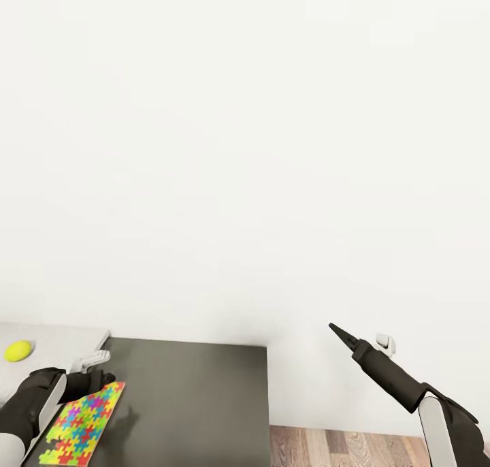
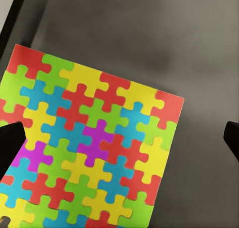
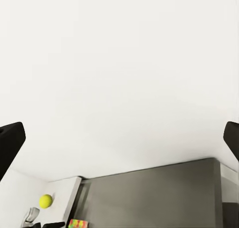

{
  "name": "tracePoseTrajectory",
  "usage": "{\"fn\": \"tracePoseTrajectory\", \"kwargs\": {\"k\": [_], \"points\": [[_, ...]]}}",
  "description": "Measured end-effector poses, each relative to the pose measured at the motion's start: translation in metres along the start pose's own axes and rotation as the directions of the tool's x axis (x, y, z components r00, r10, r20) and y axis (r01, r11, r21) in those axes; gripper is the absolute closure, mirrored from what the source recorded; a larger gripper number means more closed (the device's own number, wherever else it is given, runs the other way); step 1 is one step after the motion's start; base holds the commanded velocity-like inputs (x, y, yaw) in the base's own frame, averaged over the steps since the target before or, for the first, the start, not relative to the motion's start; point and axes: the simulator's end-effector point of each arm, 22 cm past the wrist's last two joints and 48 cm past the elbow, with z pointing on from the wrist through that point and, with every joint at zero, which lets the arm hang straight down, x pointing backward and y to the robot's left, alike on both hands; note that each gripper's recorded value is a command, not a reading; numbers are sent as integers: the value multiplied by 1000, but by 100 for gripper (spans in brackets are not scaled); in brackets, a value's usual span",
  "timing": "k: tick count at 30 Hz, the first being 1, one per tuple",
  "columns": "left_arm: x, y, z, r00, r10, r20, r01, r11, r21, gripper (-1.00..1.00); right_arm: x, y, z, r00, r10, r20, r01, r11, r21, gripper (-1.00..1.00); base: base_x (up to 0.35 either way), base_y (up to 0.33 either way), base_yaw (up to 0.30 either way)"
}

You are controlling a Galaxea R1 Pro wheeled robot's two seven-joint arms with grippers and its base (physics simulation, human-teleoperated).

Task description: Put all the toys in the child's room - the three board games (two on the bed and one on the table), the two jigsaw puzzles on the table, and the tennis ball on the table - inside the toy box on the table in the child's room.

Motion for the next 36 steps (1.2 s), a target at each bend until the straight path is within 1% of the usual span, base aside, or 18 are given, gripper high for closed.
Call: {"fn": "tracePoseTrajectory", "kwargs": {"k": [20, 27, 30, 32, 33, 36], "points": [[12, 3, 11, 1000, 2, -30, -2, 1000, -8, -100, 9, -13, 3, 1000, 15, -18, -14, 1000, 22, -100, 0, 0, 0], [14, 4, 13, 999, 1, -39, -1, 1000, -2, -100, 12, -18, 4, 999, 21, -24, -20, 999, 30, -100, 0, 0, 0], [14, 3, 13, 999, 0, -40, 0, 1000, 19, -100, 13, -19, 4, 999, 24, -26, -23, 999, 33, -100, 0, 0, 0], [13, 0, 12, 999, 3, -40, 0, 998, 62, -100, 14, -21, 4, 999, 25, -28, -24, 999, 35, -100, 0, 0, 0], [11, -5, 10, 999, 5, -38, -1, 995, 100, -100, 15, -22, 4, 999, 25, -29, -24, 999, 36, -100, 0, 0, 0], [10, -11, 8, 999, 8, -39, -2, 988, 155, -100, 16, -24, 5, 999, 27, -31, -26, 999, 40, -100, 0, 0, 0]]}}
